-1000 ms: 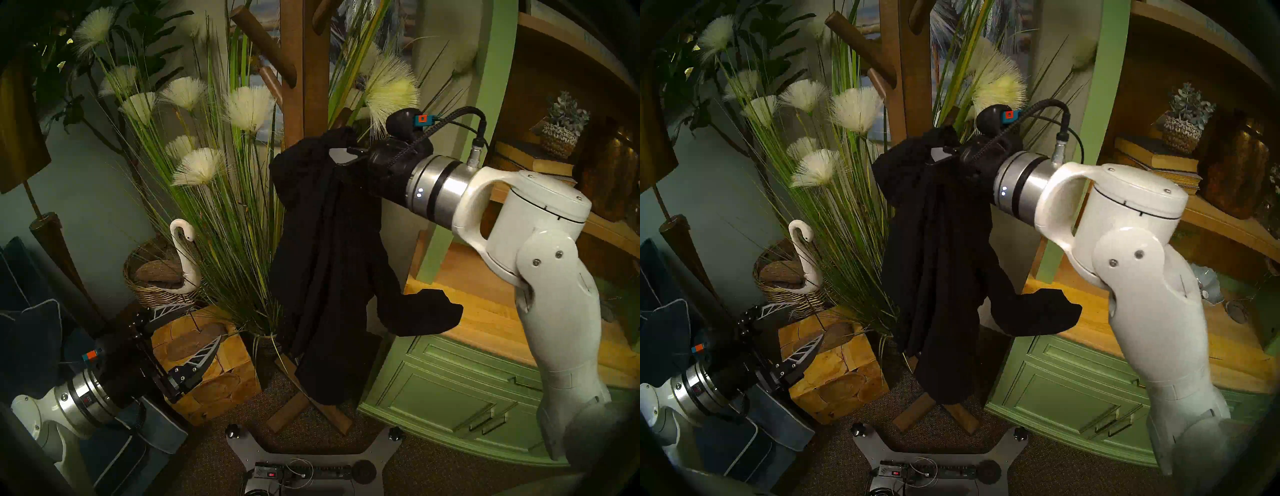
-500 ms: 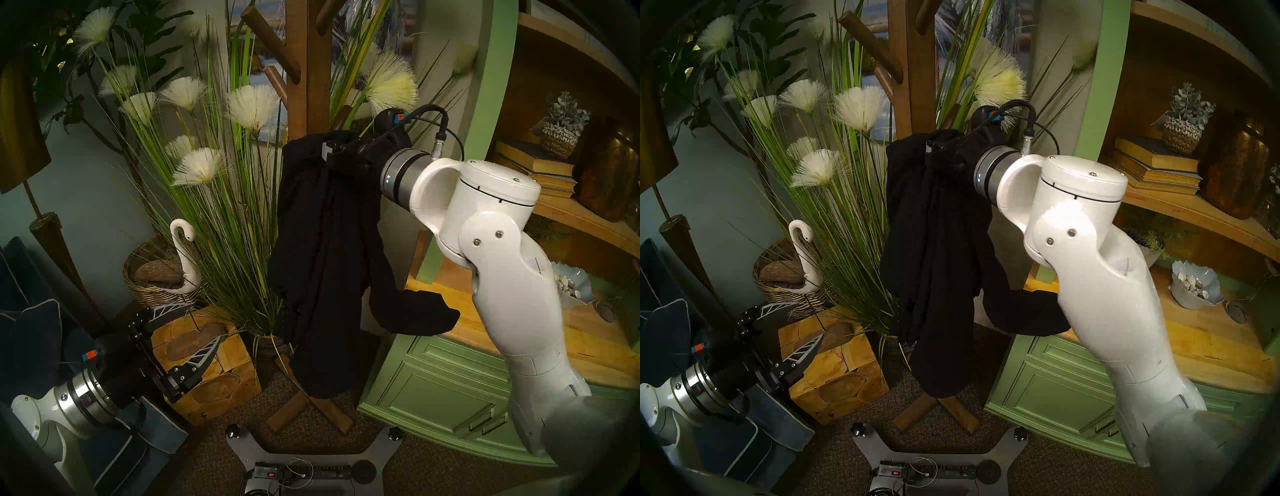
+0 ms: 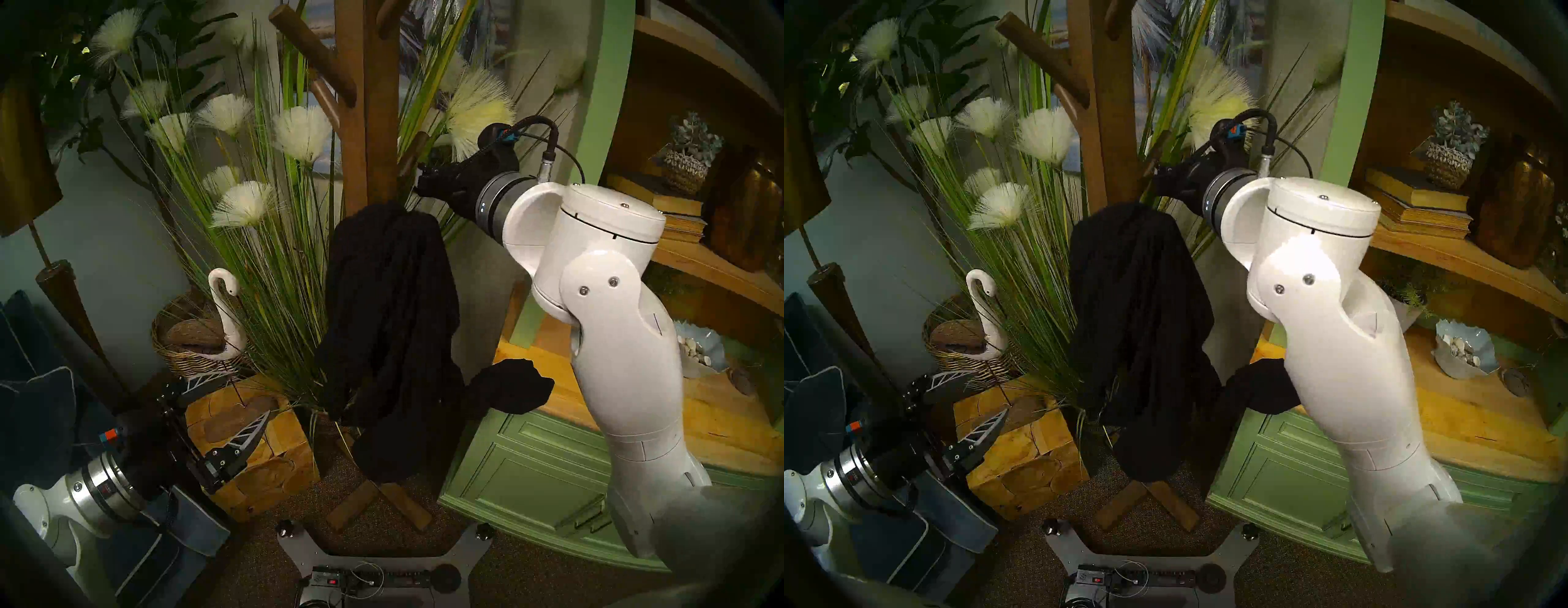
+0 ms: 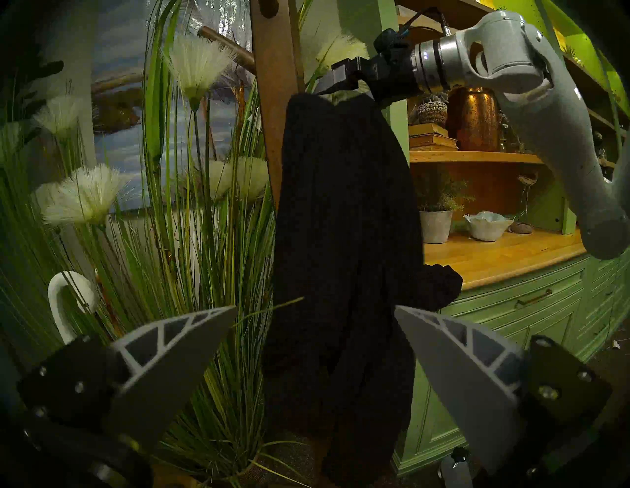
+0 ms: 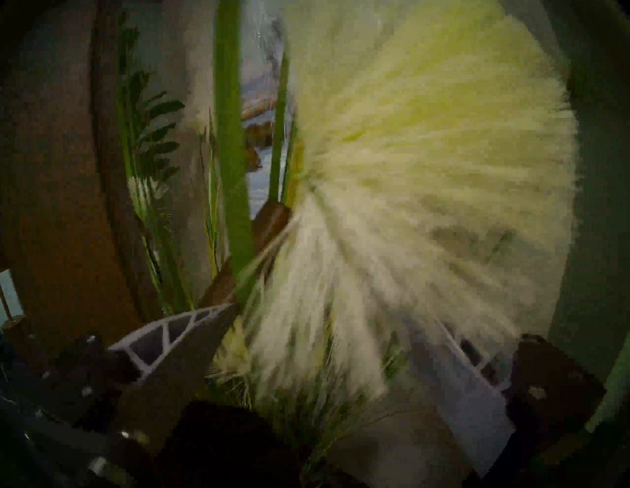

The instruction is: Pick up jacket and place on coat hanger

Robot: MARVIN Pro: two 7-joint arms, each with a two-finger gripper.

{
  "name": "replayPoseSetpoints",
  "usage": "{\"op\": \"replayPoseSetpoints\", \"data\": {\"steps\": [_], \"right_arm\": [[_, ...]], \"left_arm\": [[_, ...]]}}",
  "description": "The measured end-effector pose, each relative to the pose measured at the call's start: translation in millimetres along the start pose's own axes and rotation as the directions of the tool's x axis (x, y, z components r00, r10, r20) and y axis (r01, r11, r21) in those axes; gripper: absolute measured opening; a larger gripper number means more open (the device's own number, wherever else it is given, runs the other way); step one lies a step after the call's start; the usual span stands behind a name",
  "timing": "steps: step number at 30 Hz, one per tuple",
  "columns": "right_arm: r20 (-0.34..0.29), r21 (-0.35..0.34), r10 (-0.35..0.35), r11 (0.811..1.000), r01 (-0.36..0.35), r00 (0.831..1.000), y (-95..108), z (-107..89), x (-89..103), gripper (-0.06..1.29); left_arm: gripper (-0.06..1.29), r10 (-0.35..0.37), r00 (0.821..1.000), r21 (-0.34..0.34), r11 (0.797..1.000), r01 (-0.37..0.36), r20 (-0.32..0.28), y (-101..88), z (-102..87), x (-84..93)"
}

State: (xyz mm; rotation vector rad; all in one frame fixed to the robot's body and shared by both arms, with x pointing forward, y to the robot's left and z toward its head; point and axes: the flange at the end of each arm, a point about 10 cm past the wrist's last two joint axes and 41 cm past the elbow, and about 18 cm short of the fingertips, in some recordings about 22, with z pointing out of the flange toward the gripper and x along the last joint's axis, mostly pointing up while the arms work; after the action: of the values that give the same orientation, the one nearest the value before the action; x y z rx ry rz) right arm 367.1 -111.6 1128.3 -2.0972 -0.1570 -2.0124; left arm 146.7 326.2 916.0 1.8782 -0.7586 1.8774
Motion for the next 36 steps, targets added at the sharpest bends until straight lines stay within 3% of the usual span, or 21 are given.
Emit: {"op": "replayPoseSetpoints", "data": {"steps": [12,22,27,36], "right_arm": [[0.043,-0.015,0.024,1.000,-0.023,0.999,8,-11.6,-11.1,1.09],[0.045,-0.010,0.017,1.000,-0.016,0.999,21,-31.8,-19.8,1.14],[0.060,-0.045,0.015,0.999,-0.013,0.998,38,-36.0,-27.3,1.21],[0.063,-0.121,0.017,0.993,-0.009,0.998,68,-42.4,-31.6,1.21]], "left_arm": [[1.26,-0.002,1.000,0.000,1.000,0.002,-0.002,0.1,-0.1,0.4],[1.26,-0.002,1.000,0.000,1.000,0.002,-0.003,0.2,0.0,0.5],[1.26,-0.002,1.000,-0.001,1.000,0.002,-0.003,0.2,0.1,0.6],[1.26,-0.001,1.000,-0.002,1.000,0.001,0.000,0.0,0.2,-0.3]]}}
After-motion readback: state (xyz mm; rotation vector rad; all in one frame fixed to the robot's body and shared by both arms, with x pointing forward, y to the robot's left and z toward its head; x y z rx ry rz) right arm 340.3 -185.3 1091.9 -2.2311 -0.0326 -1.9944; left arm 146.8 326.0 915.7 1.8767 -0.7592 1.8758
